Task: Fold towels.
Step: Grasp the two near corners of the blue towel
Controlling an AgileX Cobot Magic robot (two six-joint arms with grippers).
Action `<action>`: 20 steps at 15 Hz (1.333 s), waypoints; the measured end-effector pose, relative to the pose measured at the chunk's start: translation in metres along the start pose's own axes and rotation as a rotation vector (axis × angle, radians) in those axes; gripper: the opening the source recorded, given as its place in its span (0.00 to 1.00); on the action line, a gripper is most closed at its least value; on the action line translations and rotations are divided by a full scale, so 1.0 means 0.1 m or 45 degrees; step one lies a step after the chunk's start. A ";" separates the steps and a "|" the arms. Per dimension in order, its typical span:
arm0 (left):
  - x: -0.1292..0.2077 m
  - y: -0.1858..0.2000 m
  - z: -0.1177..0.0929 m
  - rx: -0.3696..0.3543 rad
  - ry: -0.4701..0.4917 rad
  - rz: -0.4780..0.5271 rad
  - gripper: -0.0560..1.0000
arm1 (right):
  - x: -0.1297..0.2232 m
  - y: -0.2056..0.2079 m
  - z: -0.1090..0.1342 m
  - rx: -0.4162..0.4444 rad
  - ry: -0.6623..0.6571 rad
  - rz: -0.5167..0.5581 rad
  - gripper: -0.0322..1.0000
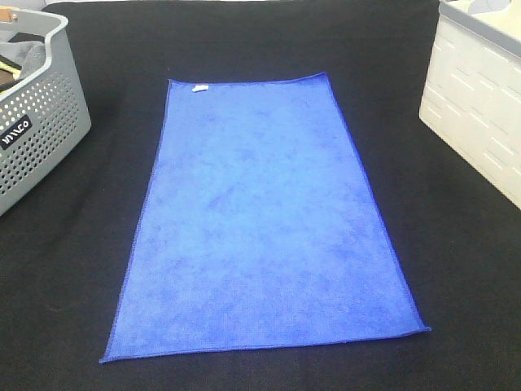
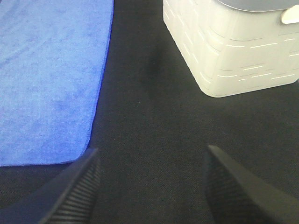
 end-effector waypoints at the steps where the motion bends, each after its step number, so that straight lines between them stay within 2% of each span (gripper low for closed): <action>1: 0.00 0.00 0.00 0.000 0.000 0.000 0.70 | 0.00 0.00 0.00 0.000 0.000 0.000 0.62; 20: 0.00 0.00 0.00 0.000 0.000 0.000 0.70 | 0.00 0.00 0.00 0.000 0.000 0.000 0.62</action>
Point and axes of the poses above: a point on each arm's last joint axis where the gripper is mounted, y pointing back along that axis away from the gripper, z along the wrist's bending axis when the last joint is at zero, x = y × z, the point moved 2 cm from there along -y, pointing out along that axis toward the gripper, and after that the axes turned 10 degrees about y, right-handed, at the moved point
